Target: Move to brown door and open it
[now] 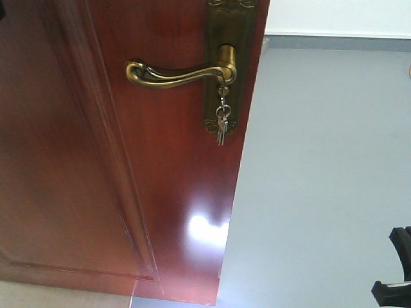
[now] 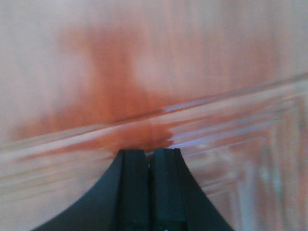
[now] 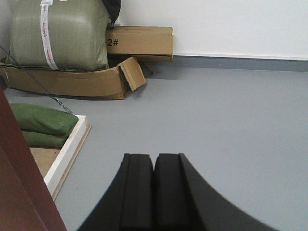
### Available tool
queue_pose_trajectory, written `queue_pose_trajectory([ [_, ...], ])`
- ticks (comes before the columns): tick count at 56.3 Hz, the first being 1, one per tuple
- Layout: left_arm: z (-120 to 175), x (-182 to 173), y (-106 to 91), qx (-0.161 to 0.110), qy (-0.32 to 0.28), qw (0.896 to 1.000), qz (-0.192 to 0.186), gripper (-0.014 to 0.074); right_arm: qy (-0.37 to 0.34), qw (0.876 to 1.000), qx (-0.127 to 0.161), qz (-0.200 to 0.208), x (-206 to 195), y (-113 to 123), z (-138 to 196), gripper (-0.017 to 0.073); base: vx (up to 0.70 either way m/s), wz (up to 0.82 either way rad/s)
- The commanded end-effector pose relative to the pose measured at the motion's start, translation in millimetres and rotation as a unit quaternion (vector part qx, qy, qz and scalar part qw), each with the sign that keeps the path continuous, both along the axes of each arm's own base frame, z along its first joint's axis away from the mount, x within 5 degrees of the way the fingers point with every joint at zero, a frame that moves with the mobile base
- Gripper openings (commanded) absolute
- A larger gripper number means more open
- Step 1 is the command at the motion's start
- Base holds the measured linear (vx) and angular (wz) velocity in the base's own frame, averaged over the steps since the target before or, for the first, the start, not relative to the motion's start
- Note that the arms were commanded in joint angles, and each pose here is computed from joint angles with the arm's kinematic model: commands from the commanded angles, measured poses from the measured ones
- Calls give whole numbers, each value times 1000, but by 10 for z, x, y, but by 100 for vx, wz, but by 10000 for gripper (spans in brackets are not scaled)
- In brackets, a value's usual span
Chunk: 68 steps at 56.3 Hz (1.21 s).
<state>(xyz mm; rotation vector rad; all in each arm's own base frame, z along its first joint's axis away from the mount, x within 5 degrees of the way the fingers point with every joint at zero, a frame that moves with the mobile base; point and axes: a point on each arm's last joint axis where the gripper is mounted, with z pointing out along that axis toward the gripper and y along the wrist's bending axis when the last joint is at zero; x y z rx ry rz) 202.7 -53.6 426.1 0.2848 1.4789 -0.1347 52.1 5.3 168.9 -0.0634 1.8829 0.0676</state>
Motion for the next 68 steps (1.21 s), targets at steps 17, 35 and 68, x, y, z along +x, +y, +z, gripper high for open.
queue_pose_trajectory([
  [17,218,-58,39,-19,-73,997,15,-3,-42,999,-5,-2,18,-6,62,0,0,0],
  [35,199,-55,35,-25,-66,997,11,-3,-42,999,-5,-2,18,-6,62,0,0,0],
  [68,-1023,-887,429,-9,1,996,89,-3,-40,999,-5,-2,17,-6,59,0,0,0],
])
